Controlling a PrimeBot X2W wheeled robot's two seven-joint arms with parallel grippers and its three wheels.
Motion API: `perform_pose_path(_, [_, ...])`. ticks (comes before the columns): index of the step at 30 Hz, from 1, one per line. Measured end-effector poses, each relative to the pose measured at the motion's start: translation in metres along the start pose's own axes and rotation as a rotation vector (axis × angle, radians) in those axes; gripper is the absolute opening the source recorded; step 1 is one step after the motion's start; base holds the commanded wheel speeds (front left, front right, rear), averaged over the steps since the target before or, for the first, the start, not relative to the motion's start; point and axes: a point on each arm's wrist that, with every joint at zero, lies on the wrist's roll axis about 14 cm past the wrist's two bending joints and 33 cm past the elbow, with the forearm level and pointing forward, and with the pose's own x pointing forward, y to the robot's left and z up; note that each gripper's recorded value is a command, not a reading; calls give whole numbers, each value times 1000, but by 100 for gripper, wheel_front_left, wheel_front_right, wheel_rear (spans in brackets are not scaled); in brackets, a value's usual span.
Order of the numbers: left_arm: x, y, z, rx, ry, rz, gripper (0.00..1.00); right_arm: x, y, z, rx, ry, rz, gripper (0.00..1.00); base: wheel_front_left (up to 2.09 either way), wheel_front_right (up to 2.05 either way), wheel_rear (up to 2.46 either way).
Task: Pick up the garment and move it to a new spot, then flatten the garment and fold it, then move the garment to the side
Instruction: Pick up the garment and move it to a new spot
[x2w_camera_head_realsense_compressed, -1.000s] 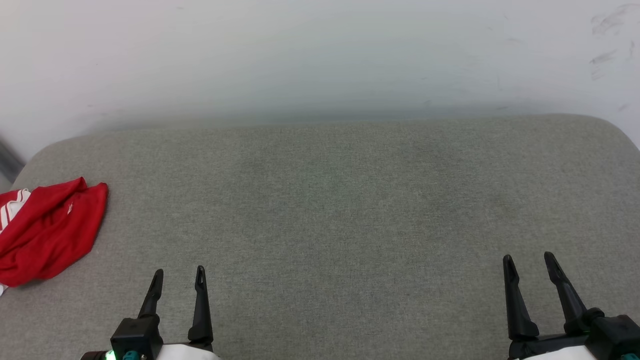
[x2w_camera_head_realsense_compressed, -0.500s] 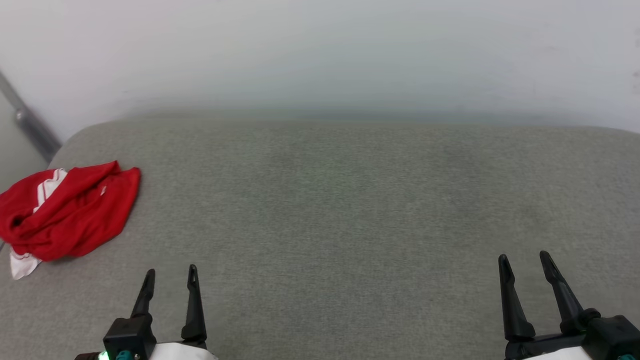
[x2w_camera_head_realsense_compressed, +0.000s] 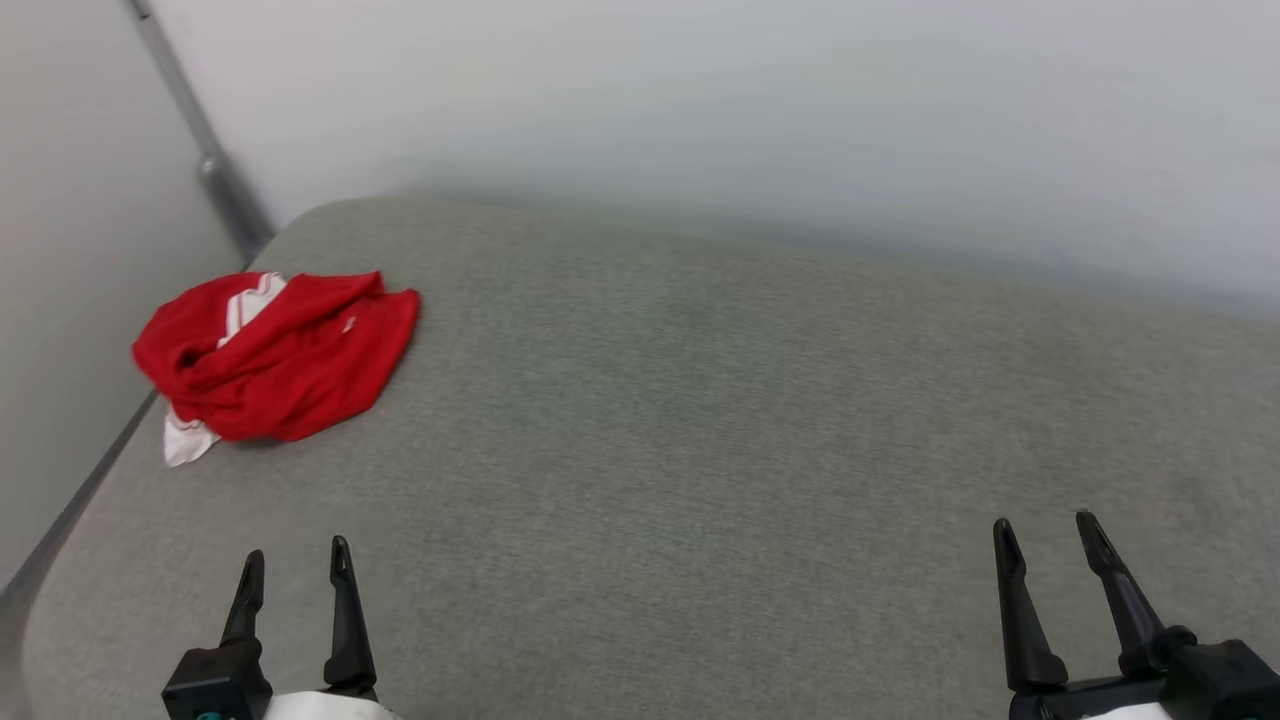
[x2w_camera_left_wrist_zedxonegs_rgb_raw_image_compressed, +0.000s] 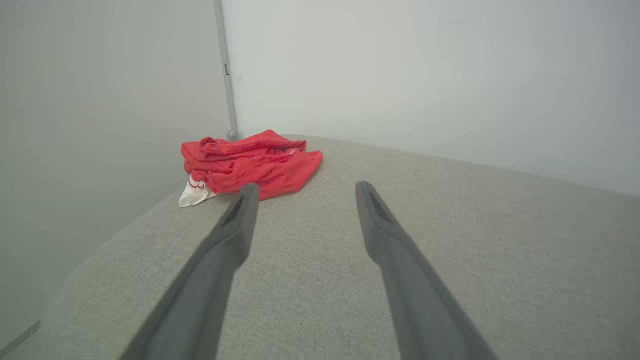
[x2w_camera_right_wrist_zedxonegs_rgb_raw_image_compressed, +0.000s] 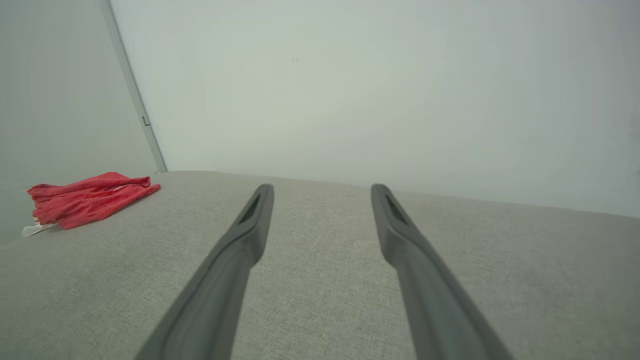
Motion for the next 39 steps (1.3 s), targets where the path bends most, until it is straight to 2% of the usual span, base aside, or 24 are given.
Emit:
perform_pose_path(15, [-38, 67, 4, 7, -1, 217, 100, 28, 53, -10, 23, 17, 180, 100, 0, 0, 0])
perform_pose_path(26, [-43, 83, 0, 9, 16, 264, 100, 32, 59, -15, 23, 30, 201, 100, 0, 0, 0])
perform_pose_path(32, [-13, 90, 21, 22, -49, 249, 100, 36, 54, -20, 21, 36, 191, 100, 0, 0, 0])
perform_pose_path(39, [49, 113, 81, 71, -211, 219, 100, 50, 43, -27, -2, 34, 171, 100, 0, 0, 0])
